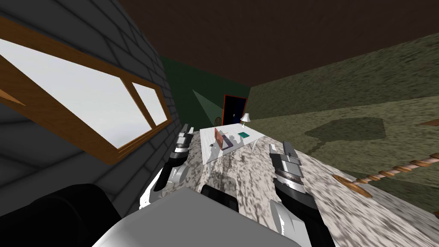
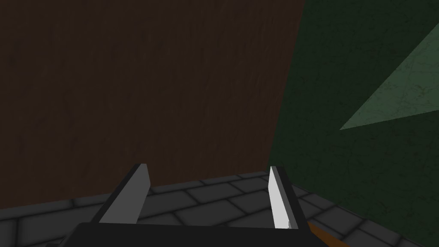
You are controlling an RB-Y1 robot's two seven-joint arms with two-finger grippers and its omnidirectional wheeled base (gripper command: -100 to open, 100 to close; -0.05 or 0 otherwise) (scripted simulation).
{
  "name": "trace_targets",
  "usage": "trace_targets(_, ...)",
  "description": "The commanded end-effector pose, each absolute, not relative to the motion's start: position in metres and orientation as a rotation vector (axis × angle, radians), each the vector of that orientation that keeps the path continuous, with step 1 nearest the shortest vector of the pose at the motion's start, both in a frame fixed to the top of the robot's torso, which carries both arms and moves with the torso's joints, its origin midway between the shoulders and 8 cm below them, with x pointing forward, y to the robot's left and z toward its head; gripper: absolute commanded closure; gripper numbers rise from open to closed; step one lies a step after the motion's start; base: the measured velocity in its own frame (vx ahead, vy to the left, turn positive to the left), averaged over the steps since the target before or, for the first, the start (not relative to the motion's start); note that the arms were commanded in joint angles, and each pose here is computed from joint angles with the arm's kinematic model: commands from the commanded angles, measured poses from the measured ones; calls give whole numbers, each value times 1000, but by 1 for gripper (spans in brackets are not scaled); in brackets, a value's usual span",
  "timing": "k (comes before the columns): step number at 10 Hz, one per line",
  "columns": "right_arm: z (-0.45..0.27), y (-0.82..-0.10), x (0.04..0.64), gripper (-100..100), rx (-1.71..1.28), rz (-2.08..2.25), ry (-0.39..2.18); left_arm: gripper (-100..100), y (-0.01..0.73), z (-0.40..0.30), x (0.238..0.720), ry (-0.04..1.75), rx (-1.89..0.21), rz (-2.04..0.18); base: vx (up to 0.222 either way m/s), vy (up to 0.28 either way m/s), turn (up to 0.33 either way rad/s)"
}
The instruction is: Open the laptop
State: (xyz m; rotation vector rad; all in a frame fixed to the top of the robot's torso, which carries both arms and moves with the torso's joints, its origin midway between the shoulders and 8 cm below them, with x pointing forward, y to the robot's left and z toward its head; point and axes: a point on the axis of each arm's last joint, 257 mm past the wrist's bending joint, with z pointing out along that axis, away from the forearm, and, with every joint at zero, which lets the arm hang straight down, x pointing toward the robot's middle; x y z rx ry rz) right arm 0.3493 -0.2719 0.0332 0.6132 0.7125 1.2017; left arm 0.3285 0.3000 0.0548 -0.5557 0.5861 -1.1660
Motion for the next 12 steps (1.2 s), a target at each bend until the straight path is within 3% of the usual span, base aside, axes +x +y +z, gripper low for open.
trace_targets(1,33,-272,349,0,613,1202,712,0,300,55,329,586,-556,-1166,0,0,0)
trace_targets(9,33,-272,349,0,613,1202,712,0,300,55,328,586,-555,-1166,0,0,0)
trace_targets(10,33,-272,349,0,613,1202,712,-100,298,52,332,621,-532,-1154,31,-36,22)
trace_targets(12,33,-272,349,0,614,1202,713,-100,299,43,338,671,-511,-1123,54,-88,54)
